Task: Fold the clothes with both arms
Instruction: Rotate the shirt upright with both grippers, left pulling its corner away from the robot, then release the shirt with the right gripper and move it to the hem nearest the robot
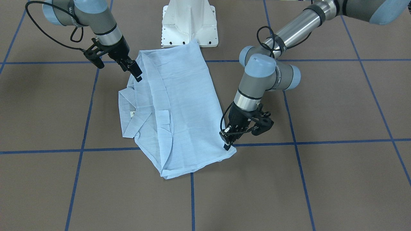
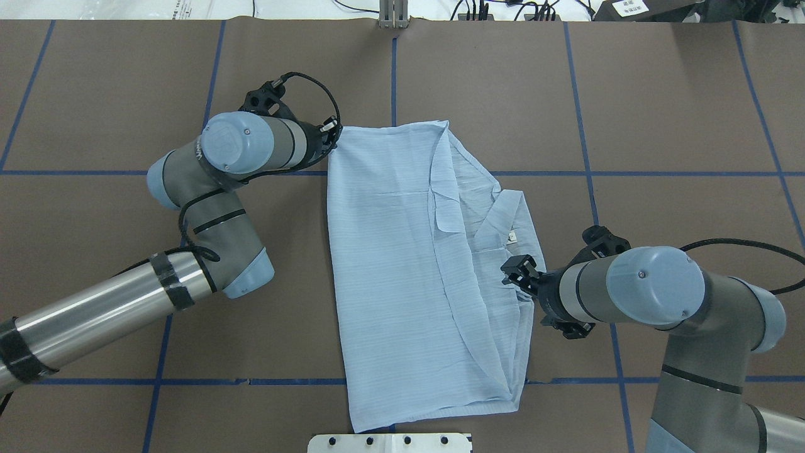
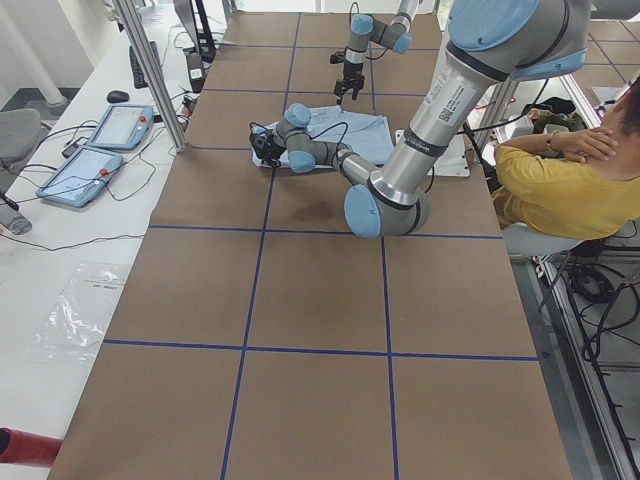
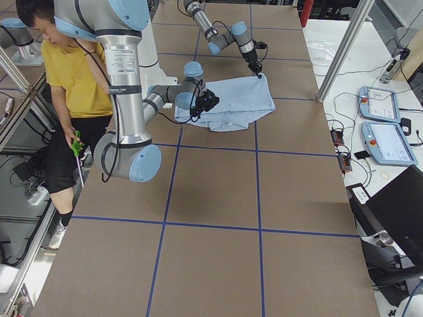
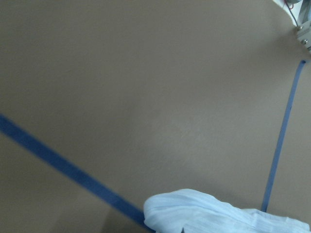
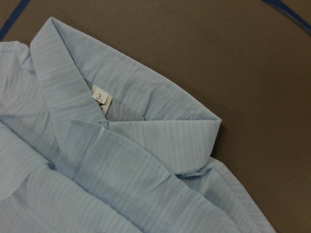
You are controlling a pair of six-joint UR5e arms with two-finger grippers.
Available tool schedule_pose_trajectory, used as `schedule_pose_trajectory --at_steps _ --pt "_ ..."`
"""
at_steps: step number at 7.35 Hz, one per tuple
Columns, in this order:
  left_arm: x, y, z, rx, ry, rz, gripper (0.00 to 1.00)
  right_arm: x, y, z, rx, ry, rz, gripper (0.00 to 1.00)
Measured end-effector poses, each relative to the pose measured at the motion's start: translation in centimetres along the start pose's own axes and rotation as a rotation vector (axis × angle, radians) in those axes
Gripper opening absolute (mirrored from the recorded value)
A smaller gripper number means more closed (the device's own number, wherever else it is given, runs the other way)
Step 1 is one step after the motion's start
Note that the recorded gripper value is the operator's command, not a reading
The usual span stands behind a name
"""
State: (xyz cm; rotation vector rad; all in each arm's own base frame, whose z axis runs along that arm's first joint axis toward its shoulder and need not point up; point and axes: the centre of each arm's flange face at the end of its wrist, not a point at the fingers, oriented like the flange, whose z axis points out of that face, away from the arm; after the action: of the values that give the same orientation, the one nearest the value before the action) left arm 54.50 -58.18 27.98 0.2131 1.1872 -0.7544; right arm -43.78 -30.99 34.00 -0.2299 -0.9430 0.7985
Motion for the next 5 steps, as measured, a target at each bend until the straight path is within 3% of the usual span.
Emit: schedule_pose_trajectory --at_steps 1,2,3,4,5 --pt "1.8 -0.6 1.4 0.006 0.025 0.003 0.12 -0.5 0.2 0.1 0.007 -0.012 -0.003 1.00" --pt "2.8 -0.8 2.3 0.010 0.043 0.012 0.43 -1.7 0.7 0.4 0.025 -0.038 -0.008 1.00" --pt "3.1 -1.1 3.2 0.013 0.058 0.031 0.87 -3.3 1.6 1.0 0.039 -0.063 -0.012 1.00" --pt "2.9 -1.4 3.9 0.017 0.065 0.060 1.00 -5.1 2.8 1.6 0.040 -0.082 -0.018 1.00" --pt "2.3 -2.1 4.0 0.024 0.067 0.092 1.00 -6.2 4.4 2.4 0.034 -0.087 -0.030 1.00"
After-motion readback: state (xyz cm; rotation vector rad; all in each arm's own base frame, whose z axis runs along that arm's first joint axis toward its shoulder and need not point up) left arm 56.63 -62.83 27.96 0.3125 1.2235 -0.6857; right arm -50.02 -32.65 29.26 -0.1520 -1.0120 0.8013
